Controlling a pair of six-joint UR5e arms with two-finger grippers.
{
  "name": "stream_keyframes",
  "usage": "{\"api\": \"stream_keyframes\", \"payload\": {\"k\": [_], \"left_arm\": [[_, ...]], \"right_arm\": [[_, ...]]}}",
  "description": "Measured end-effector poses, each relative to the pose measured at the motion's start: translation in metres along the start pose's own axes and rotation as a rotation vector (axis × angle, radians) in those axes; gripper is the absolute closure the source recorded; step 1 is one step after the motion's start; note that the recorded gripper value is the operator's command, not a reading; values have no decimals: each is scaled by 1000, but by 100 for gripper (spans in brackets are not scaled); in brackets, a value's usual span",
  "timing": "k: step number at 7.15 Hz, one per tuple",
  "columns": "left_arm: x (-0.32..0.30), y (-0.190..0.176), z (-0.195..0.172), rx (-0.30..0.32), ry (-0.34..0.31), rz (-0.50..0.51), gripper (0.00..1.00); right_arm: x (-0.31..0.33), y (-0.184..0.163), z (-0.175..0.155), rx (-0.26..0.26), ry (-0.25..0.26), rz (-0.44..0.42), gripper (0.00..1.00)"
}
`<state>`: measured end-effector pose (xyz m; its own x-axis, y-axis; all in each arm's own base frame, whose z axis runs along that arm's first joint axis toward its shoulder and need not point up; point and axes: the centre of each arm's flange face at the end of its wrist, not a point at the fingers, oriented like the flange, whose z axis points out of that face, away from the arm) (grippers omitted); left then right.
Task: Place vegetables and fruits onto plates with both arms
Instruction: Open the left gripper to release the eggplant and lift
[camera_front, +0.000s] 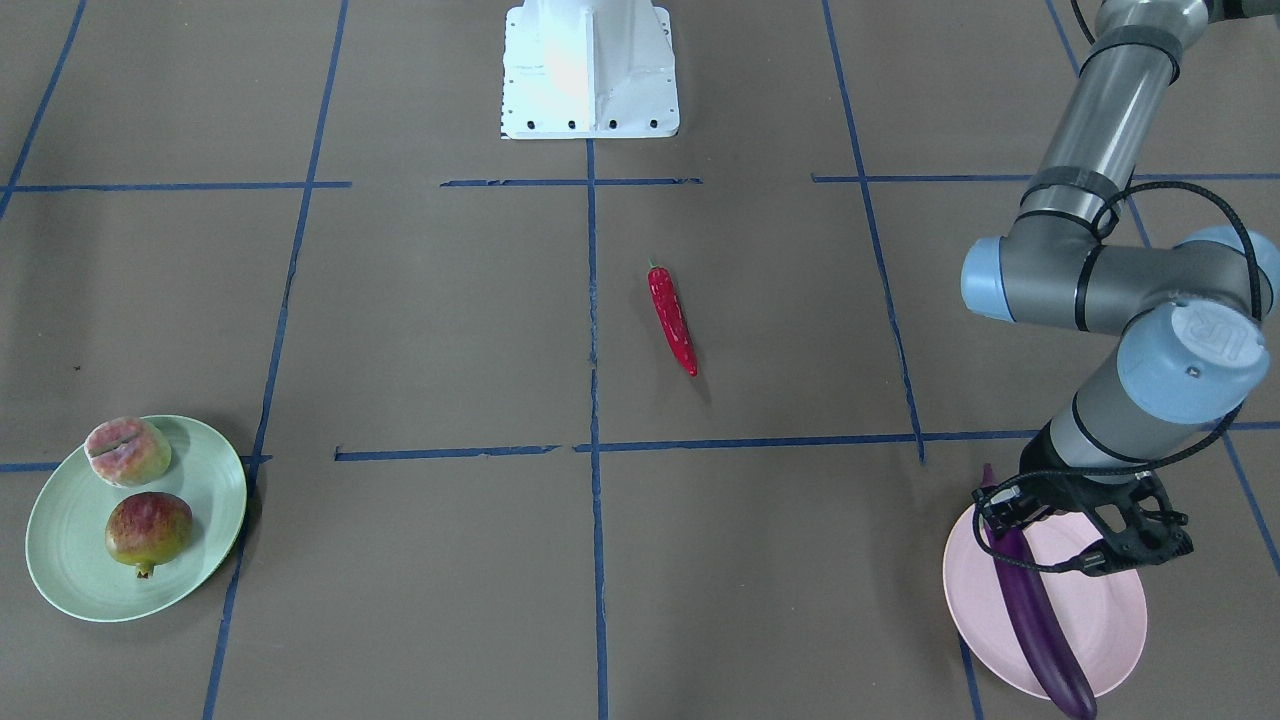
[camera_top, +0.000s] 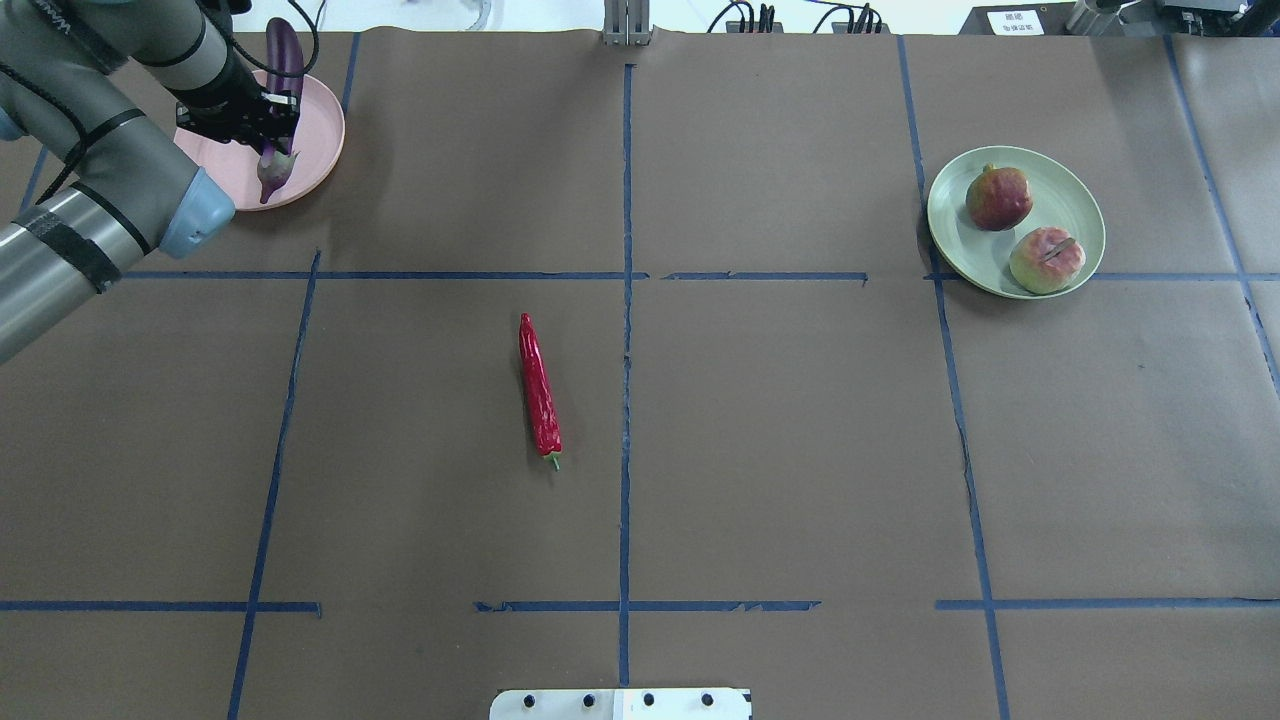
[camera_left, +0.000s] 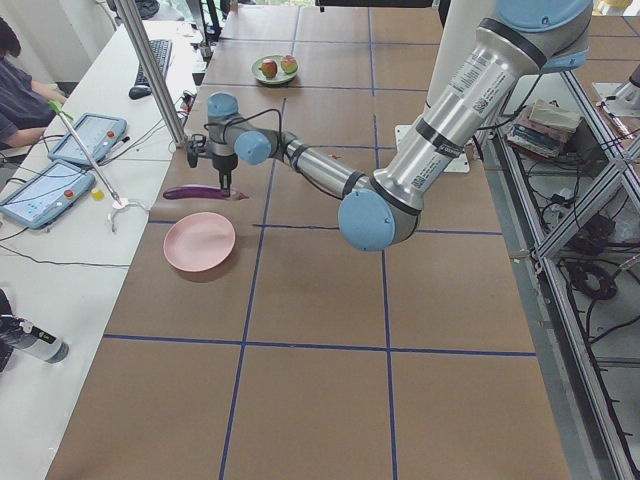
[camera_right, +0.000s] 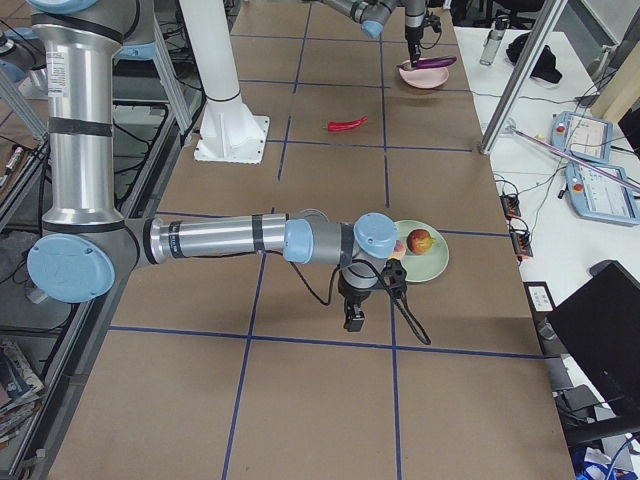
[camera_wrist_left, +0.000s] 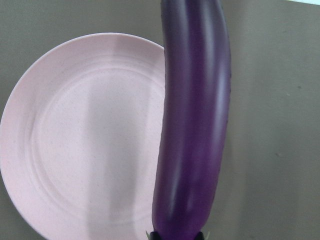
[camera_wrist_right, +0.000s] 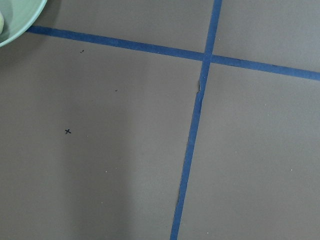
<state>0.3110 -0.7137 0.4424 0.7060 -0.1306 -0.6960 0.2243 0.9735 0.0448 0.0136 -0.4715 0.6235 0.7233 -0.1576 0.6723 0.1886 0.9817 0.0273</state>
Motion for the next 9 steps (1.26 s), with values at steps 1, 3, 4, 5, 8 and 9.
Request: {"api": "stream_keyframes", "payload": {"k": [1,3,4,5,8,9], "left_arm": [[-9,1,15,-7,-5,17,0],[-11,1,21,-27,7,54,0],[-10,-2,11,-58,50,54,0],[-4,-3,-8,-85,102,49,0],[84,58,-73,-114,179,2,0],[135,116,-69,-133,158,-23,0]], "right_arm": [[0,0,0,1,0,-1,0],[-1,0,-1,2,0,-2,0],[-1,0,-1,3,0,-3,0],[-1,-1,-2,4,1,-3,0],[-3,-2,-3,7,0,-6,0],[-3,-2,-4,7,0,-6,0]]}}
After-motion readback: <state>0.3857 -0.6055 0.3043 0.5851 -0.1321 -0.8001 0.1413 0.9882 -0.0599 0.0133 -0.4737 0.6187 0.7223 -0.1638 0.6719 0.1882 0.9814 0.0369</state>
